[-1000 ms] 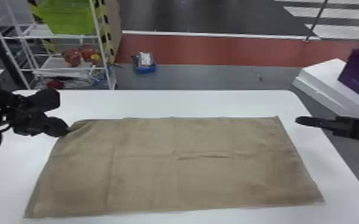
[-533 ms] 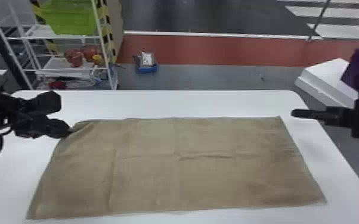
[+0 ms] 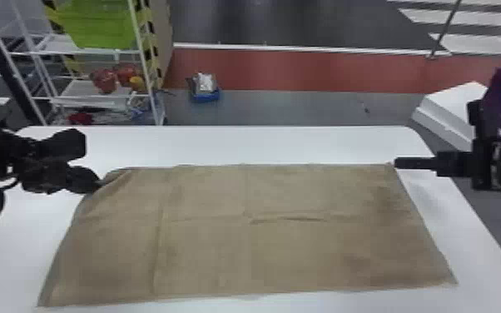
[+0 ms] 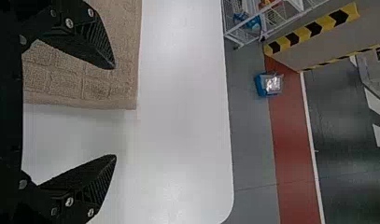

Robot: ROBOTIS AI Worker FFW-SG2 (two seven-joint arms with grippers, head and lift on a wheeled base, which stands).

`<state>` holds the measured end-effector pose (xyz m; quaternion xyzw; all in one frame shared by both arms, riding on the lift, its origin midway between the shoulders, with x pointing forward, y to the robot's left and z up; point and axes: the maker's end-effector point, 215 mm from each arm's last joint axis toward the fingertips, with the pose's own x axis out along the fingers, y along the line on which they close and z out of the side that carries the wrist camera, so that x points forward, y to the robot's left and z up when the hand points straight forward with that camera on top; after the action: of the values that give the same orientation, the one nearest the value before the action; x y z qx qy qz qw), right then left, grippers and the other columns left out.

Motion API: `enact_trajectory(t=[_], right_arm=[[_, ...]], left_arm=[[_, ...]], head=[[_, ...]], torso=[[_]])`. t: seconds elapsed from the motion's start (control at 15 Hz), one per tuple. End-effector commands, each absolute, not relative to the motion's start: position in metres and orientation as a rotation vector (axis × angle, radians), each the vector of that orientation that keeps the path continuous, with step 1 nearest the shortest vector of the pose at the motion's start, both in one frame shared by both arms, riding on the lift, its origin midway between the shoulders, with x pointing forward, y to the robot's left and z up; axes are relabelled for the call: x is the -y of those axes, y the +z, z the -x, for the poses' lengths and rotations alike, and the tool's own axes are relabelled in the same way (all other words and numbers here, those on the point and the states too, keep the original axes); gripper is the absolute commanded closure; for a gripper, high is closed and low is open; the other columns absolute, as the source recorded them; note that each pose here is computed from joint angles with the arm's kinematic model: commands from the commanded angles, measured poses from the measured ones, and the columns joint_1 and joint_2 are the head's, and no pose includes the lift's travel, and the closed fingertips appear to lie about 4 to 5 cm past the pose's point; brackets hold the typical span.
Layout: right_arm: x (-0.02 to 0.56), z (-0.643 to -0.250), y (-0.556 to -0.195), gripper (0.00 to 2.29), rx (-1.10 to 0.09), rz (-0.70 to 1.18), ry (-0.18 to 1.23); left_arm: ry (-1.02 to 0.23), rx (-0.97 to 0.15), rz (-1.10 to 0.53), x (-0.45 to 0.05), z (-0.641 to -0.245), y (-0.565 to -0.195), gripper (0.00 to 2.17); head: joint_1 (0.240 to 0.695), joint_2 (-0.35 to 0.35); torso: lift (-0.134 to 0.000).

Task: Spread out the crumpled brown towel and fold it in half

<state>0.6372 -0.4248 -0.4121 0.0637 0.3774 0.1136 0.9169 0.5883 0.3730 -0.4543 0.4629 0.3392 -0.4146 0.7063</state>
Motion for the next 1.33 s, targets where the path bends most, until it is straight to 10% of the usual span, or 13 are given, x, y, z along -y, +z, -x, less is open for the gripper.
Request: enact_trajectory(t=[0.0,1.27], right_arm=[[0.430,-0.639,-0.413,0.25,-0.805,-0.089,0.212],[0.413,-0.649,-0.439,0.41,-0.848,0.049,0.224]], left_arm=[[-0.972,-0.770,-1.025,-0.368,-0.579,-0.457,1.08],[-1.027,-0.736,-1.043,-0.352,-0.577,-0.456,1.08]], head=[[0.695,-0.046],[0.695,-0.052]], torso=[[-0.134],[-0.134]])
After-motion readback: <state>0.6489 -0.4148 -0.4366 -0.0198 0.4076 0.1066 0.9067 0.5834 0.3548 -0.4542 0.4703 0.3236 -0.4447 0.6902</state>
